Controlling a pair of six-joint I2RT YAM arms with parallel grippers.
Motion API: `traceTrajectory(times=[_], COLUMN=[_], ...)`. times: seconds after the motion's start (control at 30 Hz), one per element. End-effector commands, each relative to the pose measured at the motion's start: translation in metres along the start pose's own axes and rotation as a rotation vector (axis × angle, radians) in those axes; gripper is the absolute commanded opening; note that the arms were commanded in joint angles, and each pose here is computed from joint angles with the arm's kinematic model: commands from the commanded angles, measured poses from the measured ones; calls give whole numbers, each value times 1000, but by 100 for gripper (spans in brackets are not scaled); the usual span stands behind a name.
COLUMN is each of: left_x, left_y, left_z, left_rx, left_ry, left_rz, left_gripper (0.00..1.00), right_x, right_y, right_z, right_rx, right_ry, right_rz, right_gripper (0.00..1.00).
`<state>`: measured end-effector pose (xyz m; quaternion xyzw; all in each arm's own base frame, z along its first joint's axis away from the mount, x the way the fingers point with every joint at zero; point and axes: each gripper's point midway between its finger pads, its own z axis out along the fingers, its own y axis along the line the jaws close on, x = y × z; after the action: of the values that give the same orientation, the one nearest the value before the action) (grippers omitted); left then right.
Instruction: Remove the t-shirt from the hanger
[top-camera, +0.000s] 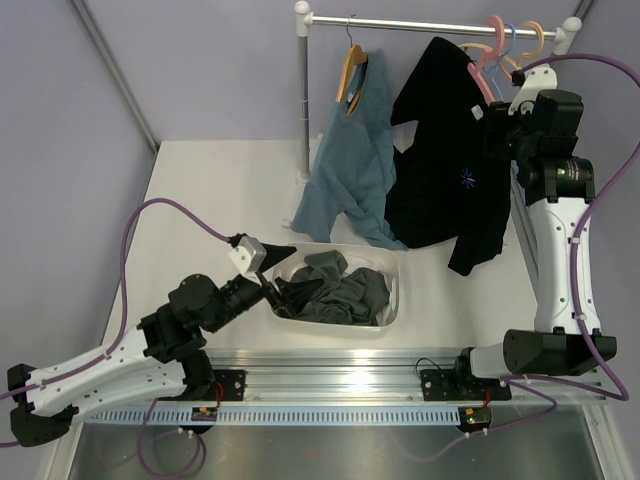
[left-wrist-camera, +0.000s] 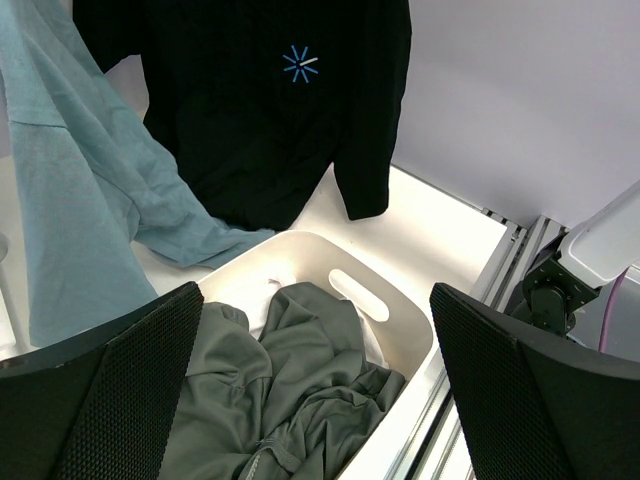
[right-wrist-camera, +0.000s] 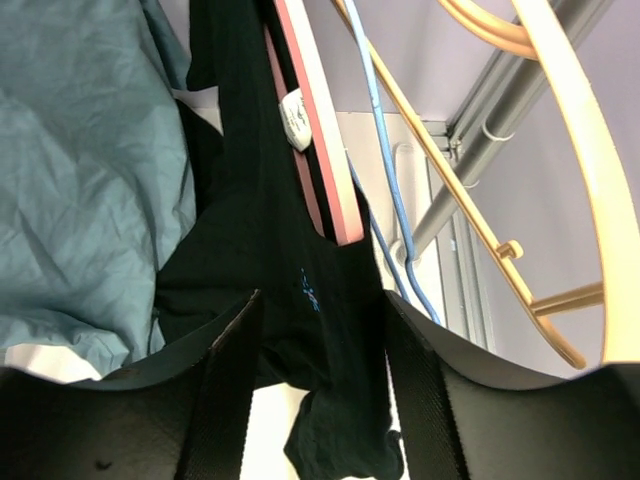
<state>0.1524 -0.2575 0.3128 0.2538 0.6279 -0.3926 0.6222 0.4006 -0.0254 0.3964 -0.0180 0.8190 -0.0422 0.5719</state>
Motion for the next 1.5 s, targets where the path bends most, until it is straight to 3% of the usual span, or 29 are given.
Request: traceTrajectory(times=[0.0, 0.2, 0.47, 0.77, 0.87, 0.9, 1.47], left_x=[-13, -12, -12, -12, -11, -11, -10], left_y=[-6, -5, -5, -2, -1, -2, -2], left_z=[0, 0, 0, 0, 0, 0, 2], left_rx=[26, 22, 19, 6, 0, 1, 3], left_ry=[-48, -47, -47, -44, -42, -43, -32], left_rz=[-14, -13, -12, -7, -6, -6, -3], left_gripper=[99, 99, 99, 99, 99, 99, 99], right_x=[-3, 9, -6, -11, -12, -14, -96], right_y=[9, 13, 3, 2, 2, 1, -7], right_z=[-2, 12, 21, 34, 35, 35, -24], right_rx=[-51, -63, -2, 12, 12, 17, 23], right_ry=[-15, 25, 11, 1, -2, -7, -281], right_rz=[16, 39, 99, 136, 139, 142, 142], right_gripper=[56, 54, 40, 33, 19, 0, 0])
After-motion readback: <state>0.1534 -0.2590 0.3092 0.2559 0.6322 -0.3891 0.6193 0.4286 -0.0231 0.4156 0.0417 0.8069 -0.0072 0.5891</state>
